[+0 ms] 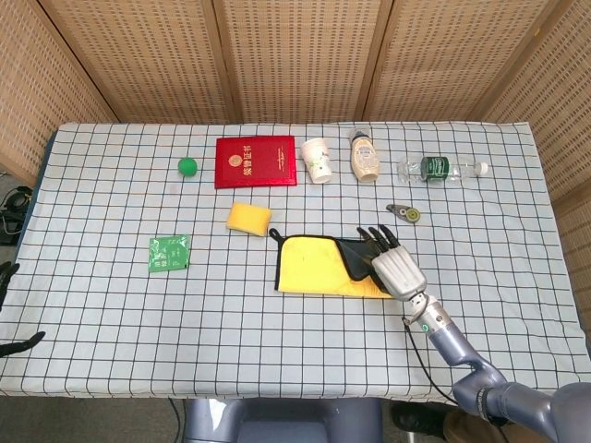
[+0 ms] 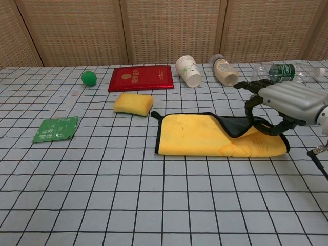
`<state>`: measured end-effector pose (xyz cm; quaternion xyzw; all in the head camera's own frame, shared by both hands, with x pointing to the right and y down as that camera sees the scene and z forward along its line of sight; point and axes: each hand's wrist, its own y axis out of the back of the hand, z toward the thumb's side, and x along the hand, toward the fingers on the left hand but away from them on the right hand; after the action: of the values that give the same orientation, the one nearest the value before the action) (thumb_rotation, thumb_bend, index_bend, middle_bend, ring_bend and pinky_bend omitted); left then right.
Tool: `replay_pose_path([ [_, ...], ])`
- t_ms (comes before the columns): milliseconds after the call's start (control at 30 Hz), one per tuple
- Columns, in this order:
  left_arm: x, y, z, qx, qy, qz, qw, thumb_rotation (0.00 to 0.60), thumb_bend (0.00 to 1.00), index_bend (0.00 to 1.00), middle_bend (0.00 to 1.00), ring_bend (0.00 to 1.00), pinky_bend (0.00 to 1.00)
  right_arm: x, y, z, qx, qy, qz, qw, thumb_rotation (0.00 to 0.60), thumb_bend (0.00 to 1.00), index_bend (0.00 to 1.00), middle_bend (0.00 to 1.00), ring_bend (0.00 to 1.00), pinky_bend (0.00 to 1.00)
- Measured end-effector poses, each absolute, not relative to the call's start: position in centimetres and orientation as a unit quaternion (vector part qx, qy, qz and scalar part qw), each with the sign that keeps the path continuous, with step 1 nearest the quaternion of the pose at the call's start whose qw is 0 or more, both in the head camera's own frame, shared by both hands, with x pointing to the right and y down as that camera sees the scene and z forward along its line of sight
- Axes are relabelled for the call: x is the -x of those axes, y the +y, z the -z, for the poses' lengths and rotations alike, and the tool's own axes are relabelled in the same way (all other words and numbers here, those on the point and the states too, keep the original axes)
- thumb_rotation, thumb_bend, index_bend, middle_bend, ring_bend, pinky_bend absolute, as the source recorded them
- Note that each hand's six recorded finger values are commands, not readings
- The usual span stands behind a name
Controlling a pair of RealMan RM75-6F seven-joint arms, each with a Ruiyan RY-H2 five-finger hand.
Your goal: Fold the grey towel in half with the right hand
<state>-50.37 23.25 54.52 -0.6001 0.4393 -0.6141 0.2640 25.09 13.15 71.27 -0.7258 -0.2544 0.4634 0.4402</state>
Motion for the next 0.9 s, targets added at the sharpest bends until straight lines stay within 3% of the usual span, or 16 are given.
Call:
replay_pose_path([
  [467,50.3,23.3,-54.7,0.601,0.438,0.615,0.261,0.600,0.00,0.00,0.00,0.00,0.00,-28.2,9.6,-72.5,0.706,-0.356,-0.533,0.301,0.600,0.67,0.63,0.04,0.00,0.00],
  [533,50.2,23.3,-54.7,0.602,0.437,0.615,0.261,0.600,0.00,0.00,0.00,0.00,0.00,-28.9,9.4,-73.0,0.700,-0.360,-0.545,0.288,0.600,0.64,0.51,0.02,0.00,0.00],
  [633,50.2,23.3,-54.7,0.602,0.437,0.615,0.261,0.600,0.00,0.00,0.00,0.00,0.00,-29.7,9.2,-73.5,0.691,-0.364,-0.559,0.278,0.600,0.45,0.13,0.00,0.00,0.00],
  [700,50.2,23.3,-54.7,0.602,0.437,0.615,0.261,0.600,0.00,0.00,0.00,0.00,0.00,-30.1,9.2,-73.8,0.690,-0.366,-0.565,0.268,0.600,0.34,0.02,0.00,0.00,0.00],
  [767,50.2,23.3,-54.8,0.602,0.437,0.616,0.261,0.600,0.00,0.00,0.00,0.00,0.00,-30.1,9.3,-74.0,0.692,-0.370,-0.564,0.258,0.600,0.29,0.00,0.00,0.00,0.00],
  [900,50.1,23.3,-54.8,0.603,0.435,0.616,0.261,0.600,0.00,0.00,0.00,0.00,0.00,-30.4,8.9,-73.7,0.693,-0.380,-0.559,0.251,0.600,0.29,0.00,0.00,0.00,0.00],
])
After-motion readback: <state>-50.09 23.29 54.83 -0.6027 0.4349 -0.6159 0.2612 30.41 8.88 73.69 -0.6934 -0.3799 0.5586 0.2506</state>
